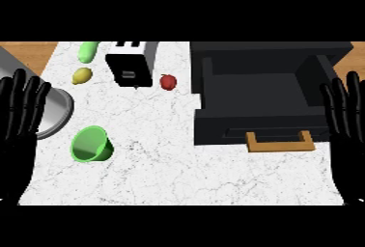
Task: Pick up the cup, place it into the drawer and close the drawer
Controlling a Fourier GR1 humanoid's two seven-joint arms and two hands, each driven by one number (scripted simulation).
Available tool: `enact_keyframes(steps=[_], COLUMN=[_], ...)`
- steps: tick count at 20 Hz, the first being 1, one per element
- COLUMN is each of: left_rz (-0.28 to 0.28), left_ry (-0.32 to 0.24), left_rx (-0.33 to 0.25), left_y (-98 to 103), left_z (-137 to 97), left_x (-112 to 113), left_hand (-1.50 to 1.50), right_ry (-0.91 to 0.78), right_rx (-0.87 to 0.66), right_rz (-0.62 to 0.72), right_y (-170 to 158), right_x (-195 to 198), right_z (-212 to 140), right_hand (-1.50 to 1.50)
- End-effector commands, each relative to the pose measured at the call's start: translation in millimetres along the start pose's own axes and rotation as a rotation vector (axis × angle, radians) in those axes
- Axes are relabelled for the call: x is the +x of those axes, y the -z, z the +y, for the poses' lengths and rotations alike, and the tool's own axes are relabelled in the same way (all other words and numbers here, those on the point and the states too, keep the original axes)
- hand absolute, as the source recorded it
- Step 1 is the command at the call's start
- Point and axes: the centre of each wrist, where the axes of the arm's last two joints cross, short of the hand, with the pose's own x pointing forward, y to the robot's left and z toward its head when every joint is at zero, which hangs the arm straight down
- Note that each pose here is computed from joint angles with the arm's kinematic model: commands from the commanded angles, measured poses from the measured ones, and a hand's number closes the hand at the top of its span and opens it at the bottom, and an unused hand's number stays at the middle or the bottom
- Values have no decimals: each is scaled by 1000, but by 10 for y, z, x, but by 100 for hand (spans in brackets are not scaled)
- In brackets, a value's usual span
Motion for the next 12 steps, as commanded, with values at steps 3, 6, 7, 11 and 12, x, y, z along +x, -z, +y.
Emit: enact_keyframes(steps=[3,6,7,11,12], left_rz=[33,77,129,130,128], left_ry=[140,281,94,103,100], left_rx=[305,585,660,721,717], left_y=[84,8,-13,193,190], left_z=[-49,55,-77,-341,-483], left_x=[-104,-190,-283,-275,-431], left_hand=[-150,-150,-150,-150,-150], right_ry=[0,6,92,104,107], right_rx=[37,51,104,116,113], right_rz=[12,48,105,148,135], right_y=[-117,-70,-66,-31,98], right_x=[14,119,-20,-124,-225], right_z=[-48,23,33,82,-50], right_hand=[-150,-150,-150,-150,-150])
